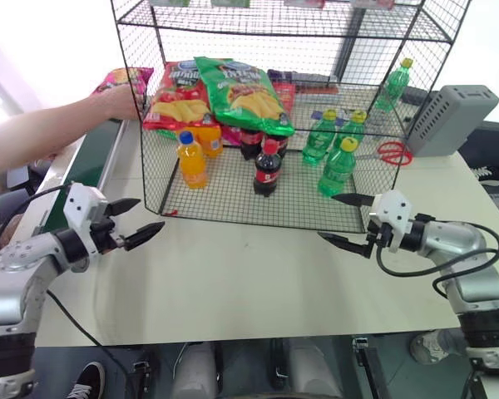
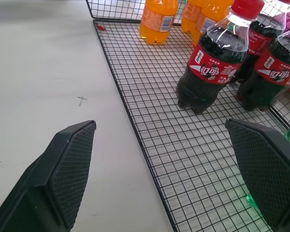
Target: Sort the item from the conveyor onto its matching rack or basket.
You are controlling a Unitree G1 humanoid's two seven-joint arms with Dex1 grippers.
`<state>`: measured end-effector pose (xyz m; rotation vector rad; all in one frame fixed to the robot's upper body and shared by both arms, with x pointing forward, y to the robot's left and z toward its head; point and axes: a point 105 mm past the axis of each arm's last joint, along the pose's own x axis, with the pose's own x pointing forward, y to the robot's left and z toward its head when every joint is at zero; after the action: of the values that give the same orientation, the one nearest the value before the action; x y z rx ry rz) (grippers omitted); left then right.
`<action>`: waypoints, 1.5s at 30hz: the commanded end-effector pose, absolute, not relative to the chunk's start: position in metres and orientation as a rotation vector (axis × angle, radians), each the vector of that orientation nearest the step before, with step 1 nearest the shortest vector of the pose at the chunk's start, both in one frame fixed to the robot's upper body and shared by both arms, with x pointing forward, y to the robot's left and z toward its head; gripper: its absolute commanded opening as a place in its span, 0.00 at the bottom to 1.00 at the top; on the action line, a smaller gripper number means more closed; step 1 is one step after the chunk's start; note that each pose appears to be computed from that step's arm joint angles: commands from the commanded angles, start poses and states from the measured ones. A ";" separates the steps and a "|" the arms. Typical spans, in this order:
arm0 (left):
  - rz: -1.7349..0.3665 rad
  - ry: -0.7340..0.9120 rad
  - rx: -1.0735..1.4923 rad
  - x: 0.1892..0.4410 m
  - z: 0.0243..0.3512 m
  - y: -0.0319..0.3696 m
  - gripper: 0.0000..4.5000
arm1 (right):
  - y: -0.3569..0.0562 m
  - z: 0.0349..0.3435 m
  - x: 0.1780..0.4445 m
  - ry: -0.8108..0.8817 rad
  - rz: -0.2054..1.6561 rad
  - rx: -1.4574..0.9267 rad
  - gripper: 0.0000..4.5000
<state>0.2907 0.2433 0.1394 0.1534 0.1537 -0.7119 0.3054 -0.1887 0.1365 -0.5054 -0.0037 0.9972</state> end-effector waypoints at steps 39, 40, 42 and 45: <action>-0.155 0.096 1.326 0.199 0.153 0.364 1.00 | -0.049 0.163 0.295 -0.157 1.437 -0.075 0.99; -0.140 0.097 1.345 0.194 0.152 0.368 1.00 | -0.048 0.163 0.296 -0.160 1.436 -0.083 0.99; -0.116 0.098 1.370 0.186 0.146 0.372 1.00 | -0.048 0.164 0.298 -0.158 1.439 -0.078 0.99; -0.110 0.093 1.378 0.178 0.138 0.374 1.00 | -0.047 0.164 0.297 -0.144 1.460 -0.065 0.99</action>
<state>0.1820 0.3700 0.1308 1.3496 0.1223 -0.1482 0.2986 -0.0505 0.1527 -0.0637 -0.1005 1.4344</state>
